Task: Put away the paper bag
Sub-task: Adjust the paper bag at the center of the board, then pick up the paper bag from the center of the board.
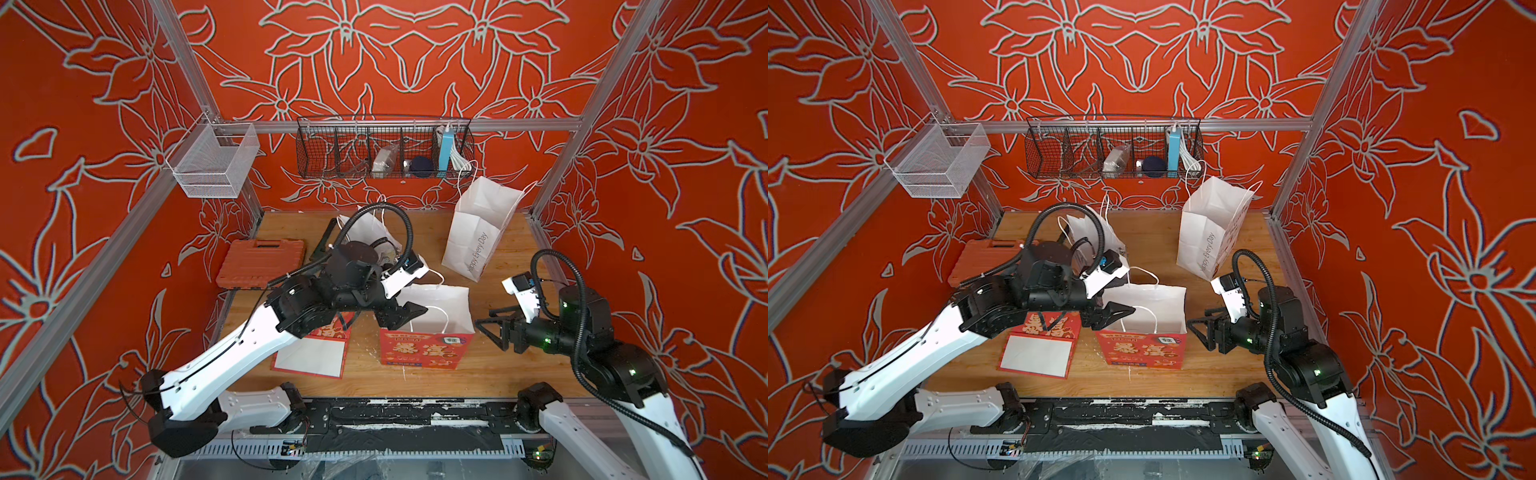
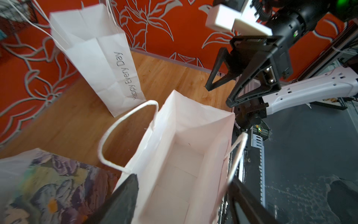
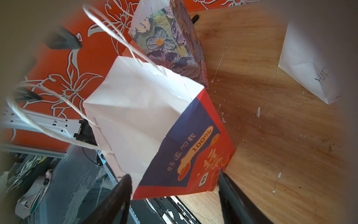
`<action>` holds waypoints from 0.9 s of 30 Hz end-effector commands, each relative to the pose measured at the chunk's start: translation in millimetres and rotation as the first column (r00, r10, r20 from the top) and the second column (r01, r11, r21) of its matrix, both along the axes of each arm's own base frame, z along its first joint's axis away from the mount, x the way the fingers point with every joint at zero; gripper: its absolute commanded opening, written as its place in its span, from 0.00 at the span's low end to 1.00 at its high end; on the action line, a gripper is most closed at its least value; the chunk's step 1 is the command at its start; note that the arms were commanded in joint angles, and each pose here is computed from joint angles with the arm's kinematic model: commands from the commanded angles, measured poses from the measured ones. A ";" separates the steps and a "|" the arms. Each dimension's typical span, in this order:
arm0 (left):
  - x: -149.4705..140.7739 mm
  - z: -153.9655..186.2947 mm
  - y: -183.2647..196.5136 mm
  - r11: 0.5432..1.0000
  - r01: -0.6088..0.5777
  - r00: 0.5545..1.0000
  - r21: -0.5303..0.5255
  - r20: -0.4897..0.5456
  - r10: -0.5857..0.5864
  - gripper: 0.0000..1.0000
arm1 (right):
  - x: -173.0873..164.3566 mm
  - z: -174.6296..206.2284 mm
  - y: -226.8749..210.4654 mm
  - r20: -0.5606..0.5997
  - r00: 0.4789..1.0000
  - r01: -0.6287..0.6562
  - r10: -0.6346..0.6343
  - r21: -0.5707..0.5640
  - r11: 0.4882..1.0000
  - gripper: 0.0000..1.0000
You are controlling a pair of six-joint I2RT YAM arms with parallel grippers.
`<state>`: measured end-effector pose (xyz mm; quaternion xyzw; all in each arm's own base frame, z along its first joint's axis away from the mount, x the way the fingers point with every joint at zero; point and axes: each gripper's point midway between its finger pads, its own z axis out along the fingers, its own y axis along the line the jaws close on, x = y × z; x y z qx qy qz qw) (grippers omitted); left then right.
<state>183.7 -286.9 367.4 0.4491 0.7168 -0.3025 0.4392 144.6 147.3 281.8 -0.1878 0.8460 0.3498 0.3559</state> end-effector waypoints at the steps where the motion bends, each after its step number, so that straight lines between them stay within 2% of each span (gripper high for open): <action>1: -3.3 42.6 34.0 0.975 -0.143 0.989 -0.171 0.023 0.149 0.78 | -1.6 22.3 -8.0 0.052 0.998 0.033 -0.032 -0.018 0.999 0.73; 4: -6.9 25.7 70.9 0.944 -0.284 0.958 -0.166 -0.024 0.284 0.81 | -8.4 32.0 -13.3 0.079 0.996 0.032 -0.028 -0.044 0.999 0.73; 6: -14.0 0.1 92.4 0.928 -0.346 0.938 -0.134 -0.062 0.341 0.84 | -11.8 37.8 -15.0 0.097 0.995 0.025 -0.019 -0.056 0.998 0.74; 9: -34.9 -36.3 105.5 0.934 -0.339 0.936 -0.112 -0.142 0.323 0.84 | -20.1 38.8 -15.2 0.085 0.996 -0.002 0.008 -0.068 0.998 0.75; 14: -58.3 -90.9 97.4 0.957 -0.261 0.940 -0.126 -0.259 0.223 0.84 | -19.6 39.5 -14.7 0.077 0.997 -0.009 0.015 -0.077 0.997 0.75; 17: -56.0 -114.9 84.0 0.958 -0.227 0.949 -0.172 -0.262 0.178 0.87 | -15.9 24.3 -21.7 0.031 0.999 0.029 -0.026 -0.123 0.992 0.75; 20: -42.9 -133.7 79.4 0.946 -0.268 0.941 -0.180 -0.258 0.217 0.95 | -13.7 17.1 -26.3 0.005 0.999 0.054 -0.054 -0.151 0.987 0.75; 22: -30.4 -139.0 80.3 0.933 -0.312 0.935 -0.179 -0.230 0.269 0.98 | -14.7 17.7 -24.0 0.000 0.999 0.050 -0.051 -0.131 0.990 0.75; 23: -19.2 -140.9 84.7 0.911 -0.370 0.919 -0.182 -0.214 0.330 0.98 | -15.8 16.7 -22.5 -0.006 0.999 0.046 -0.047 -0.119 0.992 0.75; 27: -12.1 -132.6 73.0 0.909 -0.318 0.947 -0.268 -0.128 0.294 0.96 | -29.5 4.6 -20.9 -0.057 0.998 0.018 -0.024 -0.103 0.995 0.76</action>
